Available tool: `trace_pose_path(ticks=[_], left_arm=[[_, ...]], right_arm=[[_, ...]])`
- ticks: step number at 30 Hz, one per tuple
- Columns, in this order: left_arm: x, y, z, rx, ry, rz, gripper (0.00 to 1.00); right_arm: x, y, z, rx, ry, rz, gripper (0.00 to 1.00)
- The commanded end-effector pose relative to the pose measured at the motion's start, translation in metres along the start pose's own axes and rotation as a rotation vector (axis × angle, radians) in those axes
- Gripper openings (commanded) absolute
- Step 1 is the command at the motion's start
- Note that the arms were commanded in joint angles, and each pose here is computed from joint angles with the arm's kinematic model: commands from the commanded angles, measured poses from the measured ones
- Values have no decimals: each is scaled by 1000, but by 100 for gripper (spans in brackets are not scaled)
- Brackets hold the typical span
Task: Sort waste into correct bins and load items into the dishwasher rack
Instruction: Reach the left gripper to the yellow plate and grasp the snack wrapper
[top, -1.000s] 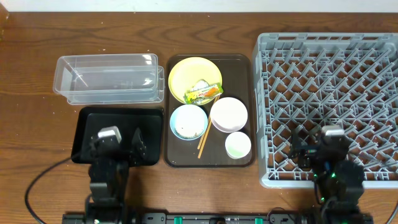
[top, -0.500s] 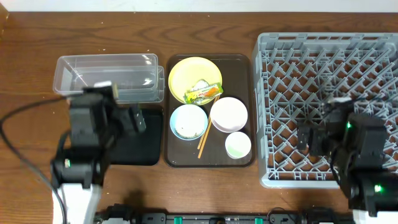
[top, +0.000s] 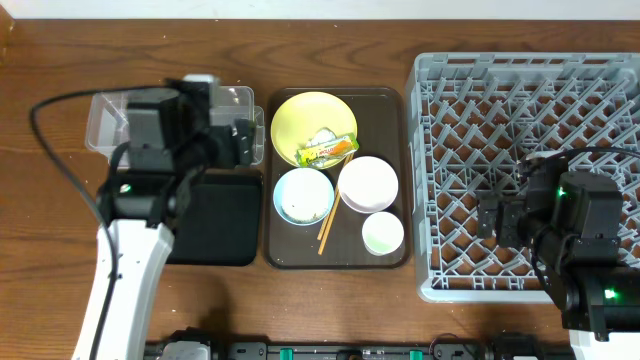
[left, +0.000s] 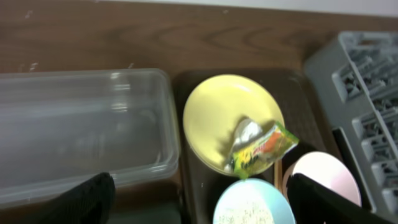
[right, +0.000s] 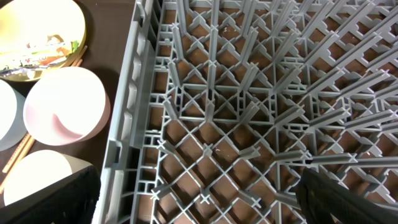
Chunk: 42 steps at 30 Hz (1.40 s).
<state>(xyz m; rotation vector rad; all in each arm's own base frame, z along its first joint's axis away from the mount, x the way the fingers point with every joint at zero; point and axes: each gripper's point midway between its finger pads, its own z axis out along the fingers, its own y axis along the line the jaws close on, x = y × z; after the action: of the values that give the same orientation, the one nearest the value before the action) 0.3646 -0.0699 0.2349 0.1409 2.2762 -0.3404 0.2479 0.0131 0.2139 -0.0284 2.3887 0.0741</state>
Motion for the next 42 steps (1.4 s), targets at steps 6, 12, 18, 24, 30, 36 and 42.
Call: trace_pose_path(ticks=[6, 12, 18, 24, 30, 36, 42], left_arm=[[12, -39, 57, 14, 71, 407, 91], [38, -57, 102, 34, 146, 481, 91], [62, -58, 130, 56, 216, 481, 91], [71, -63, 149, 100, 225, 475, 90], [84, -62, 164, 104, 252, 478, 87], [96, -59, 174, 105, 284, 475, 81], [107, -61, 177, 112, 311, 480, 67]], right_arm=[[-4, 3, -6, -10, -9, 1, 99], [-3, 3, -6, -10, -5, 10, 99], [2, 3, -6, -10, 13, 14, 99], [2, 3, -6, -10, 15, 13, 99], [3, 3, -6, -9, 19, 14, 99], [3, 3, -6, -9, 20, 14, 99], [3, 3, -6, -9, 20, 14, 99]])
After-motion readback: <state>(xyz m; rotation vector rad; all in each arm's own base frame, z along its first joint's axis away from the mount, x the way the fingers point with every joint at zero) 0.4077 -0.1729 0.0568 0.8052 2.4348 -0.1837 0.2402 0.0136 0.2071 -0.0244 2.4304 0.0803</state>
